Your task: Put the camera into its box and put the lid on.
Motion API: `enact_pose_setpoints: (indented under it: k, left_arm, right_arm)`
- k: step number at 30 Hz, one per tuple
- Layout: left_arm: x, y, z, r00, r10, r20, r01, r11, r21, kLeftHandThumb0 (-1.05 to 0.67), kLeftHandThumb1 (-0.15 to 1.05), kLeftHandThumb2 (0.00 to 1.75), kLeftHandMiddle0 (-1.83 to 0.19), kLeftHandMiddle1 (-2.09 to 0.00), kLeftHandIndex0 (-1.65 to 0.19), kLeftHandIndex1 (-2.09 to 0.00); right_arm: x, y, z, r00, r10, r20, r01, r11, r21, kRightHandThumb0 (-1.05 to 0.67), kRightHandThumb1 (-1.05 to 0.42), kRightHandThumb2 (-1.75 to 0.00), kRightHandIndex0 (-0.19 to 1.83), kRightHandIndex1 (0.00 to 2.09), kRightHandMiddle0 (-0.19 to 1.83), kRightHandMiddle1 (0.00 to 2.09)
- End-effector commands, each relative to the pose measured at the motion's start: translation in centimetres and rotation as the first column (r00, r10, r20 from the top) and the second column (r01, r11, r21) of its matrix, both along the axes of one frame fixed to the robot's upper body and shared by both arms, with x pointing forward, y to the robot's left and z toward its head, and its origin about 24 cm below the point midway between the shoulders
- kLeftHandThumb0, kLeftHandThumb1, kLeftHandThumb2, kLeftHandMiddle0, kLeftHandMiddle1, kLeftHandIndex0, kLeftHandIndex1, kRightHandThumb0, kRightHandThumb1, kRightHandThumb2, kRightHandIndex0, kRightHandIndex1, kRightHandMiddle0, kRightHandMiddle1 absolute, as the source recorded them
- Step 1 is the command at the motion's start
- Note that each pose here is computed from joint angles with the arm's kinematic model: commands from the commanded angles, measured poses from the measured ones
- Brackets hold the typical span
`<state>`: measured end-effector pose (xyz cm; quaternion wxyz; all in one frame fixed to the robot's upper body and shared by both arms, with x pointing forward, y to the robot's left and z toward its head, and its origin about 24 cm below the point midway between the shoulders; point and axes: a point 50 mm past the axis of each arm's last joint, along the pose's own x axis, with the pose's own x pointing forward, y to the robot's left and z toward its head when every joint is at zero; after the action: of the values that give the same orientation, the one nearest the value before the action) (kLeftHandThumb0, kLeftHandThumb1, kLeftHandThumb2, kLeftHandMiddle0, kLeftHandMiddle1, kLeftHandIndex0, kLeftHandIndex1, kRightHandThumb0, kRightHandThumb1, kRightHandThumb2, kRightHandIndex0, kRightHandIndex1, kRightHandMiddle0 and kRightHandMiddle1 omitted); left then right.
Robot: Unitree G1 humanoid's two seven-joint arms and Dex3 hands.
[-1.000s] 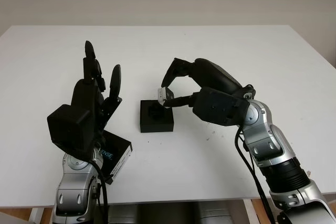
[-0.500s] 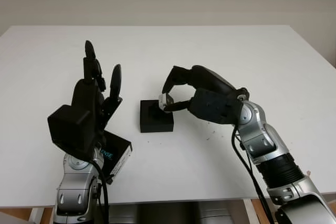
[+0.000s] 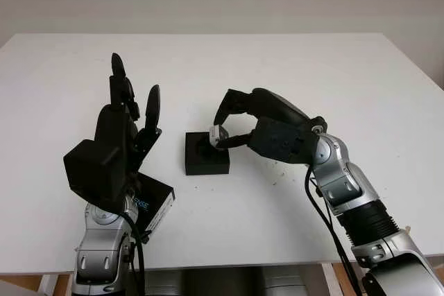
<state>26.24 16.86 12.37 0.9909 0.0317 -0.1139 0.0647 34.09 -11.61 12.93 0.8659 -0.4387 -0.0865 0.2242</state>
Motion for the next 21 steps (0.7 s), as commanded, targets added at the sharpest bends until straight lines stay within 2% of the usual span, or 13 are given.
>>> enact_pose_setpoints:
  k: [1, 21]
  left_arm:
    - [0.15, -0.17, 0.52, 1.000, 0.001, 0.024, -0.001, 1.000, -0.004, -0.77, 1.05, 0.51, 0.19, 0.00, 0.19, 0.00]
    - [0.16, -0.21, 0.48, 1.000, 0.005, 0.028, -0.005, 1.000, 0.001, -0.76, 1.05, 0.51, 0.19, 0.00, 0.19, 0.00]
  right_arm:
    - [0.22, 0.45, 0.99, 0.999, 0.020, 0.032, -0.020, 1.000, 0.009, -0.44, -1.01, -0.05, 0.54, 0.17, 0.46, 1.74]
    - [0.06, 0.70, 0.69, 0.999, 0.031, 0.015, -0.031, 0.999, 0.008, -0.41, -1.00, -0.05, 0.55, 0.14, 0.43, 1.77]
